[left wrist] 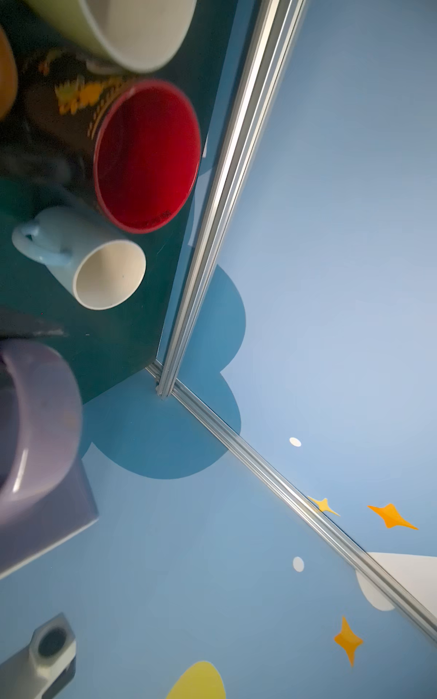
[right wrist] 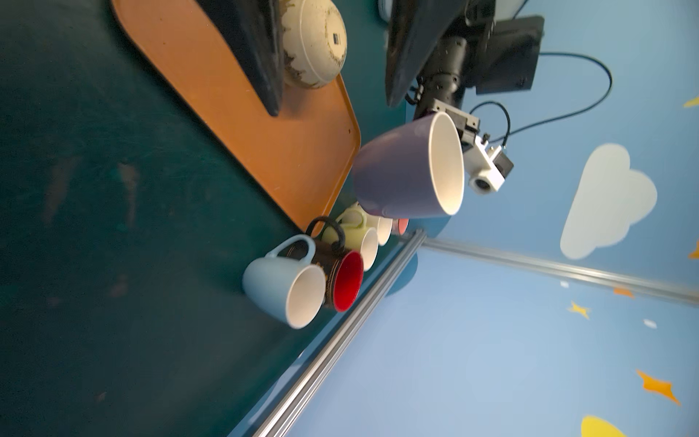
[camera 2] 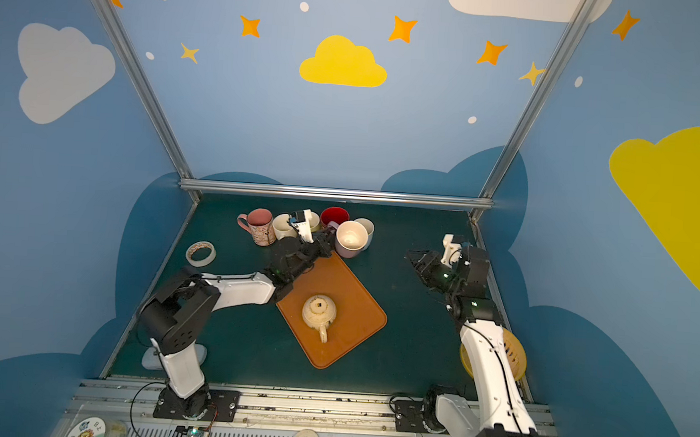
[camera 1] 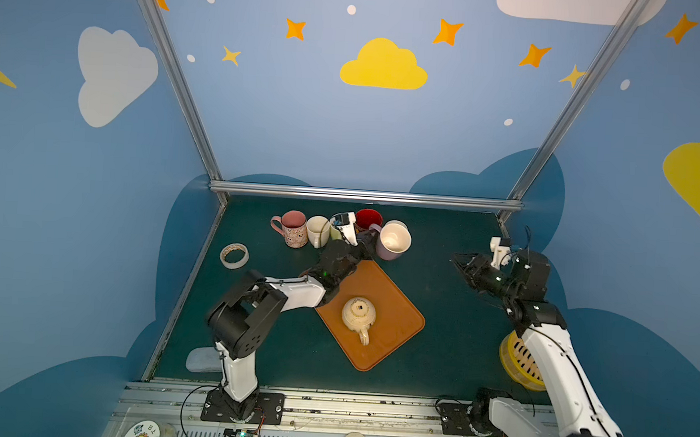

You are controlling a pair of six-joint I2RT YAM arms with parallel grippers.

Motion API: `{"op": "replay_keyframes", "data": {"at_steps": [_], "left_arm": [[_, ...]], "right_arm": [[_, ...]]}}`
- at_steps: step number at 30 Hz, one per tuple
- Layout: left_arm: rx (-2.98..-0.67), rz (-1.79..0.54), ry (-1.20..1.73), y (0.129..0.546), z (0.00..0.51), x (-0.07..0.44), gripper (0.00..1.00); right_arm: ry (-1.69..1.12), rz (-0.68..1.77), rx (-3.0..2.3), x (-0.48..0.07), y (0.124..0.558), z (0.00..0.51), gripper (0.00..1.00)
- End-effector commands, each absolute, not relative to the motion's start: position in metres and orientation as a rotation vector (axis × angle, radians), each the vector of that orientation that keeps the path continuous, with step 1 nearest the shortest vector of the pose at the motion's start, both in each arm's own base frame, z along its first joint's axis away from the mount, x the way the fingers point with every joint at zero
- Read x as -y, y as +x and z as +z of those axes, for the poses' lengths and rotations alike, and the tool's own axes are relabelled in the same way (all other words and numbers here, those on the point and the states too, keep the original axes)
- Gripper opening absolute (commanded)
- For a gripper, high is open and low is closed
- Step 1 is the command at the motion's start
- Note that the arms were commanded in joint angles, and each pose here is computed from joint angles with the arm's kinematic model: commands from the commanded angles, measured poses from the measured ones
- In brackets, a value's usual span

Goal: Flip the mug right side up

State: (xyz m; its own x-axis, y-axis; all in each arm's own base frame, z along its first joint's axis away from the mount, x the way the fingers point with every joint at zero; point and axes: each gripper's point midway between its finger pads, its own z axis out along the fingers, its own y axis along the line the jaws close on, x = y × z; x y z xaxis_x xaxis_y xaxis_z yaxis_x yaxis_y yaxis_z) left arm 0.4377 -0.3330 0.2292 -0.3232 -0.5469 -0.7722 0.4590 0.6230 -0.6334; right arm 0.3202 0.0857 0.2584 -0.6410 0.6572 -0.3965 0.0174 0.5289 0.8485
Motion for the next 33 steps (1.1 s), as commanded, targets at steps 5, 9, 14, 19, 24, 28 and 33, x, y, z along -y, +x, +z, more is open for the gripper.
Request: {"op": "replay_keyframes", "data": {"at_steps": [5, 9, 14, 19, 24, 28, 33], "left_arm": [[-1.444, -0.990, -0.183, 0.460, 0.239, 0.390, 0.04], [-1.432, -1.008, -0.204, 0.469, 0.227, 0.423, 0.04], [-1.439, -1.035, -0.261, 0.484, 0.207, 0.452, 0.04], [-1.495, -0.983, -0.313, 0.493, 0.179, 0.472, 0.04], [-1.573, -0.873, -0.336, 0.495, 0.162, 0.487, 0.04], [-1.617, -0.818, -0.382, 0.499, 0.145, 0.490, 0.04], [-1.605, -0.830, -0.433, 0.507, 0.125, 0.494, 0.04]], "right_arm": [[0.832, 0.985, -2.001, -0.037, 0.317, 0.230, 0.37], [0.902, 0.939, -1.968, -0.018, 0.321, 0.231, 0.35], [0.934, 0.983, -1.944, -0.011, 0.330, 0.234, 0.34], [0.948, 0.995, -1.933, -0.007, 0.333, 0.234, 0.33], [0.954, 0.998, -1.937, -0.007, 0.334, 0.231, 0.33], [0.956, 1.008, -1.932, -0.007, 0.335, 0.231, 0.33], [0.945, 1.035, -1.925, -0.009, 0.337, 0.234, 0.32]]}}
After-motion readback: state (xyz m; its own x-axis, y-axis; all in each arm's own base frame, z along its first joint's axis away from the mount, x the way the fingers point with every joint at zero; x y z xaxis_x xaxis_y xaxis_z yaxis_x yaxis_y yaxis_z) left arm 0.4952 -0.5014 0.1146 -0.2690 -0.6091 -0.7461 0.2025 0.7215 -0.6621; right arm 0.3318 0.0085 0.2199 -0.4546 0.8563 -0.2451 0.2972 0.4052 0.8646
